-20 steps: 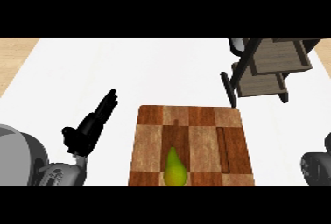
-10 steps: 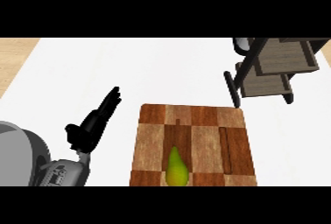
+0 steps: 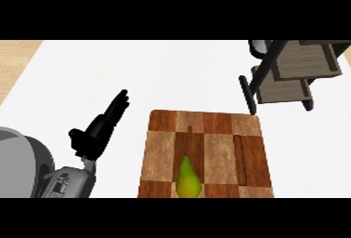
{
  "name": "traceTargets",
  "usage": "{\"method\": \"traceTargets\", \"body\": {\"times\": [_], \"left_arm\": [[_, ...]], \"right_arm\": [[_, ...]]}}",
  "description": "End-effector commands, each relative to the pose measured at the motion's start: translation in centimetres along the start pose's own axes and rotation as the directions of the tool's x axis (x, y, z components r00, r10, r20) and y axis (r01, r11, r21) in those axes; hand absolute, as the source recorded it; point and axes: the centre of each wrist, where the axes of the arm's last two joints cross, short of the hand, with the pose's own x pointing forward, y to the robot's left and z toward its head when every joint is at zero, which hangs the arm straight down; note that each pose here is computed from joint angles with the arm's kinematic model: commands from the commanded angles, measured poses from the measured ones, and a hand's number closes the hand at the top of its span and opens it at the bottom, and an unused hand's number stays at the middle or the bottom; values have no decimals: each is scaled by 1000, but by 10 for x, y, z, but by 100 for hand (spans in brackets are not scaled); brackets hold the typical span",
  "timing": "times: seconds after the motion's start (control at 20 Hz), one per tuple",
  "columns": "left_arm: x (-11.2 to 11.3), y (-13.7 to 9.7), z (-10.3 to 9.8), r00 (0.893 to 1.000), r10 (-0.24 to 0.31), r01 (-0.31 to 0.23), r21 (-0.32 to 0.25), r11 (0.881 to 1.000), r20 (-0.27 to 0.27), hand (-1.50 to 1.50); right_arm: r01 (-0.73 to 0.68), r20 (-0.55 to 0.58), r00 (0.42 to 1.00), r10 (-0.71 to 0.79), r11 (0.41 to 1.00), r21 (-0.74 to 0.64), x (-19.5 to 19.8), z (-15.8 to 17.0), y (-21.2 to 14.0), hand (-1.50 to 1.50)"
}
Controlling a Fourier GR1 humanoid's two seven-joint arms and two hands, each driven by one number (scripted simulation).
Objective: Pick the tomato from the cutting board and place it in the tiered basket
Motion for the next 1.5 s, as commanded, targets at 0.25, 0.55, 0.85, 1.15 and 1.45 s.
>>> {"method": "traceTargets", "body": {"times": [0.25,0.55,0.85,1.15,1.45], "left_arm": [[-1,-13,3,1000,-2,2,-12,1000,-13,0],[-12,-12,4,1000,7,-7,13,1000,-17,0],[-9,14,11,1000,1,-1,34,999,-12,0],[-11,5,16,999,-7,9,51,999,-40,0],[-25,1,25,998,11,-6,82,997,-55,0]], "right_arm": [[317,-328,905,-272,944,91,-4,-12,18,150],[479,-310,841,-443,877,47,6,-2,8,-150],[446,-172,855,-490,862,-242,11,7,-4,-150],[373,-94,862,-498,750,-546,5,-3,-59,-150],[465,21,817,-576,636,-616,-2,31,-90,-150]]}}
